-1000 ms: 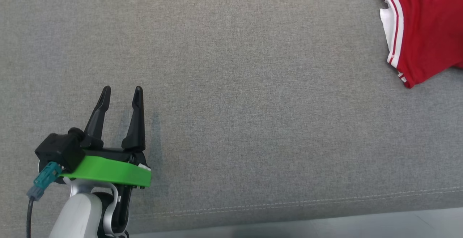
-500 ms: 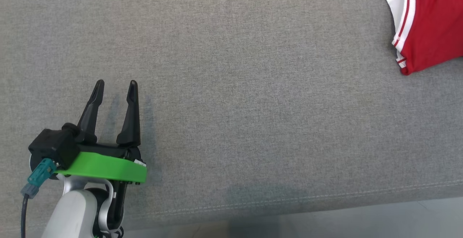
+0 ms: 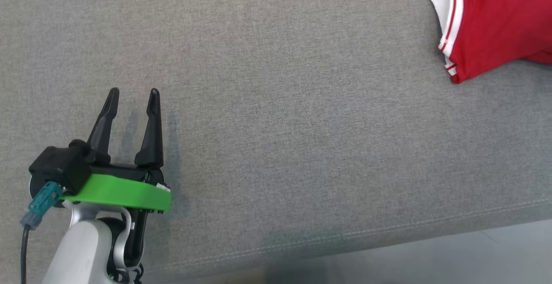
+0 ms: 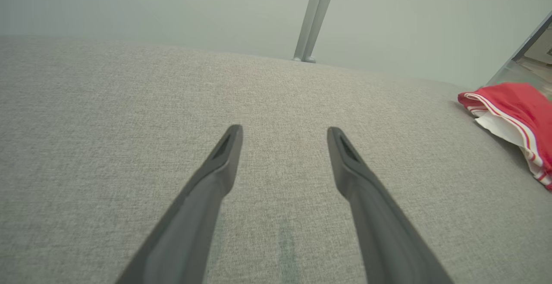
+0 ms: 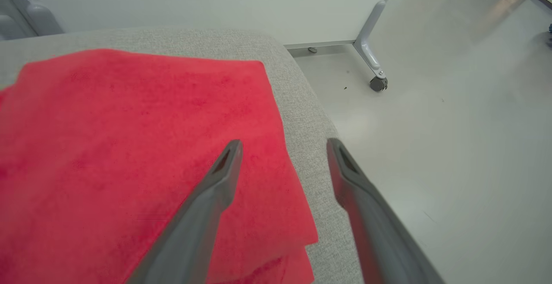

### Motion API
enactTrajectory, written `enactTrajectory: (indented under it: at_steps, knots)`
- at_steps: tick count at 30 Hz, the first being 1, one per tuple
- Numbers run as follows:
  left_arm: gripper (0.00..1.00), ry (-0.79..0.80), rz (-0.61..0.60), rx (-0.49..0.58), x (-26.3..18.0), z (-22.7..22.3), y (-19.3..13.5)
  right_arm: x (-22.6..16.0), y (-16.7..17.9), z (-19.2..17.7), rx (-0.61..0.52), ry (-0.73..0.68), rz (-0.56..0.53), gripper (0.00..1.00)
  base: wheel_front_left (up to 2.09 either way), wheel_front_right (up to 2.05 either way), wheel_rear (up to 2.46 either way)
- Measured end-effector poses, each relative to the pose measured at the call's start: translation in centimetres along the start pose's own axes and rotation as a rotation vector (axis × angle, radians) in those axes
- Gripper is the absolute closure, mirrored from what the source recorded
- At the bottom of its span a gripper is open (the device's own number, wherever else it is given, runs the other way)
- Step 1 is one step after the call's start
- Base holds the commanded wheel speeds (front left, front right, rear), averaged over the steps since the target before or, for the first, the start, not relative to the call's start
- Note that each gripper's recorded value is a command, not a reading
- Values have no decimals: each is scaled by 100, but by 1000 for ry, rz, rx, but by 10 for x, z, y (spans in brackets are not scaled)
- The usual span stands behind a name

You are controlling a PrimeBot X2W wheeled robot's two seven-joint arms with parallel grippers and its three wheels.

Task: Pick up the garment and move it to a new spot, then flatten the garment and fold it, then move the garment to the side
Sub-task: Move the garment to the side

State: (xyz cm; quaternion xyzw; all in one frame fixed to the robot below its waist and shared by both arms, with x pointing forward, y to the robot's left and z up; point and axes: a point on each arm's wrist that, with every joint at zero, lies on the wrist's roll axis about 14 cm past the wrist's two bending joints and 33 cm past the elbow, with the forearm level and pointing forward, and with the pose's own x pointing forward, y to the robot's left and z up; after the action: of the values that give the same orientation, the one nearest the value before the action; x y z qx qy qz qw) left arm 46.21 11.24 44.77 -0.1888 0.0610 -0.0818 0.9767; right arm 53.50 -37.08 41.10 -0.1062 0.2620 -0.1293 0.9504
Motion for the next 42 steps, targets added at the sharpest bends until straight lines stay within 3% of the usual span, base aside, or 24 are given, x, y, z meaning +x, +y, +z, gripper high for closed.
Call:
enactTrajectory:
  at_steps: [14, 18, 27, 35, 42]
  knots:
    - [0, -91, -101, -23, 6, 27, -45, -46, 28, 81, 92, -324, 135, 0, 0, 0, 0]
    - [0, -121, -110, -31, 4, 35, -54, -67, 35, 98, 169, -395, 173, 0, 0, 0, 0]
    - [0, -138, -106, -22, -13, 42, -66, -110, 31, 82, 230, -418, 186, 0, 0, 0, 0]
    - [0, -151, -61, -24, -36, 45, -60, -152, 51, 106, 260, -539, 262, 0, 0, 0, 0]
    - [0, -172, -11, -20, -52, 51, -49, -184, 92, 110, 271, -608, 344, 0, 0, 0, 0]
